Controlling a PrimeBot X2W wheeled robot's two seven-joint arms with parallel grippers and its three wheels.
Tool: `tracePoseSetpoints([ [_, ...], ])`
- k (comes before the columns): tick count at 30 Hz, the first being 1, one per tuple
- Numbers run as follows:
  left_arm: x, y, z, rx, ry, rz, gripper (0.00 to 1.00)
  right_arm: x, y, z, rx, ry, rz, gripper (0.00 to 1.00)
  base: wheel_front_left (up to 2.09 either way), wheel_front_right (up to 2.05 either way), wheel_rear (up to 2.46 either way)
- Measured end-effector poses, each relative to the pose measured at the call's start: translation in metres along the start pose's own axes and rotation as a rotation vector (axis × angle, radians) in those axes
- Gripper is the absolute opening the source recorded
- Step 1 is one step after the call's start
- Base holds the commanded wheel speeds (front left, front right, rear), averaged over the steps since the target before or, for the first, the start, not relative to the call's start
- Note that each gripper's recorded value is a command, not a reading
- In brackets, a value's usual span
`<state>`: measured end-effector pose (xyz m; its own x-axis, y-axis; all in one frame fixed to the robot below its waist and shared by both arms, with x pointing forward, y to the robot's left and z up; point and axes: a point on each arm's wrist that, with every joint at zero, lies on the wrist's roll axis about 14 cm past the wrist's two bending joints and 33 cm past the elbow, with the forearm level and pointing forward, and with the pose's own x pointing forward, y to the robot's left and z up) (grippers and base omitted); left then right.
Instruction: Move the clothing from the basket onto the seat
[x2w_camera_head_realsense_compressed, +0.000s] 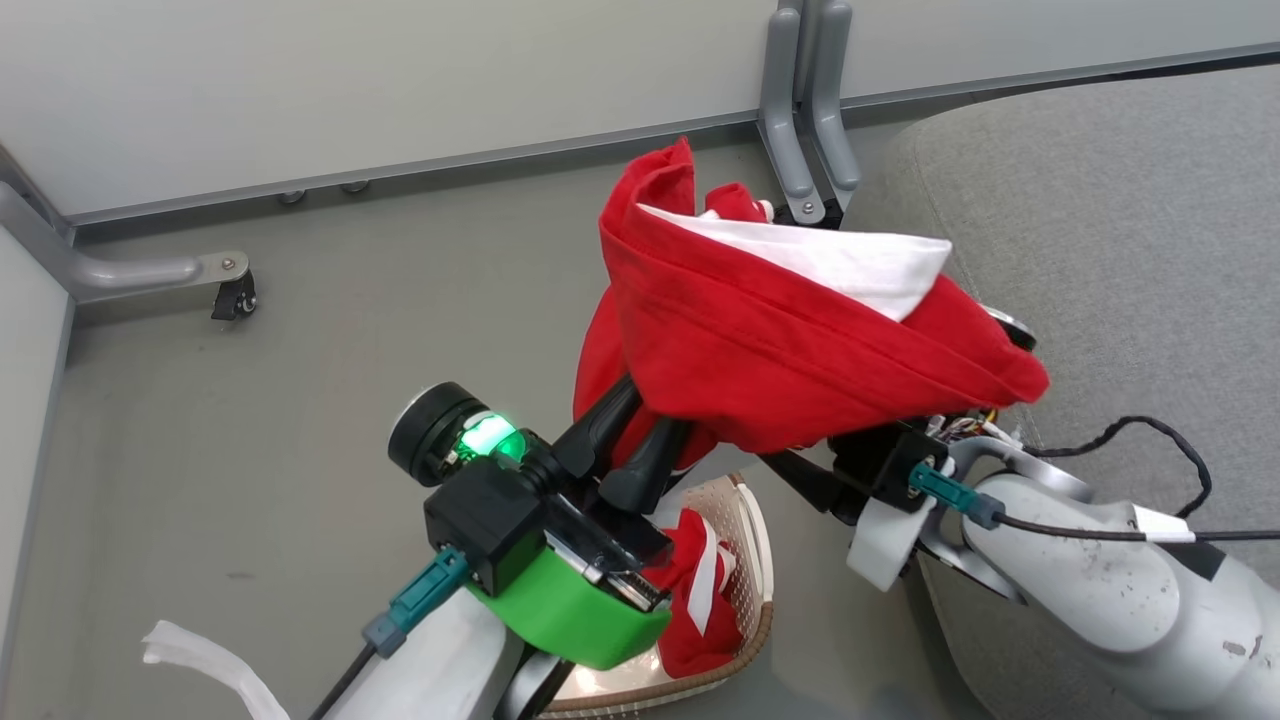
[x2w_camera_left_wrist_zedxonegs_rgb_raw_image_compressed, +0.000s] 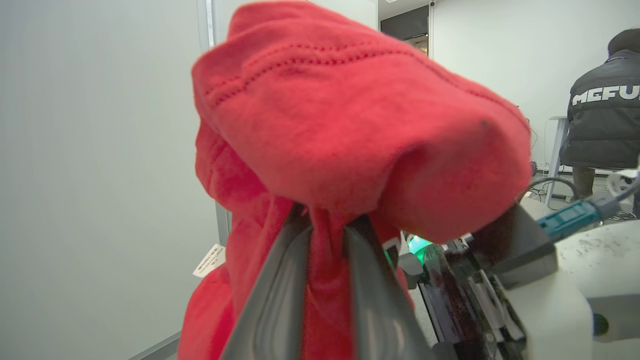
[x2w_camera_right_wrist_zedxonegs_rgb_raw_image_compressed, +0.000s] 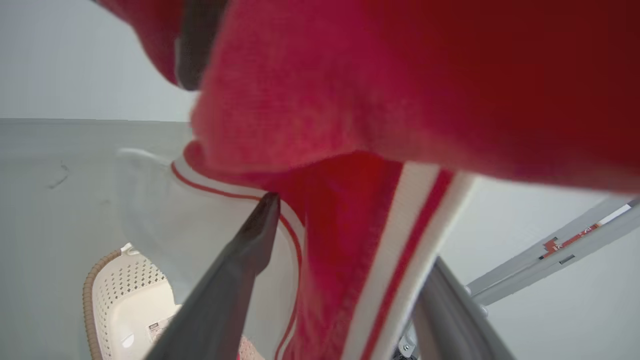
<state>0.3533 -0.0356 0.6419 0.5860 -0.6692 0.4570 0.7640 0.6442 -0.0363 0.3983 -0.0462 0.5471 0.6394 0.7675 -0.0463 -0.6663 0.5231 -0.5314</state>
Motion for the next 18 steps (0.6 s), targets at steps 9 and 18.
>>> tracePoseSetpoints([
  [9,0.001,-0.006,-0.002,-0.007,0.005,-0.022,0.0,0.014,0.023,0.0,-0.023,0.014,0.145,1.0,0.0,0.0,0.0],
  [18,-0.001,-0.008,-0.005,-0.014,0.017,-0.025,0.0,0.027,0.034,0.008,-0.001,-0.004,0.19,1.0,0.0,0.0,0.0],
])
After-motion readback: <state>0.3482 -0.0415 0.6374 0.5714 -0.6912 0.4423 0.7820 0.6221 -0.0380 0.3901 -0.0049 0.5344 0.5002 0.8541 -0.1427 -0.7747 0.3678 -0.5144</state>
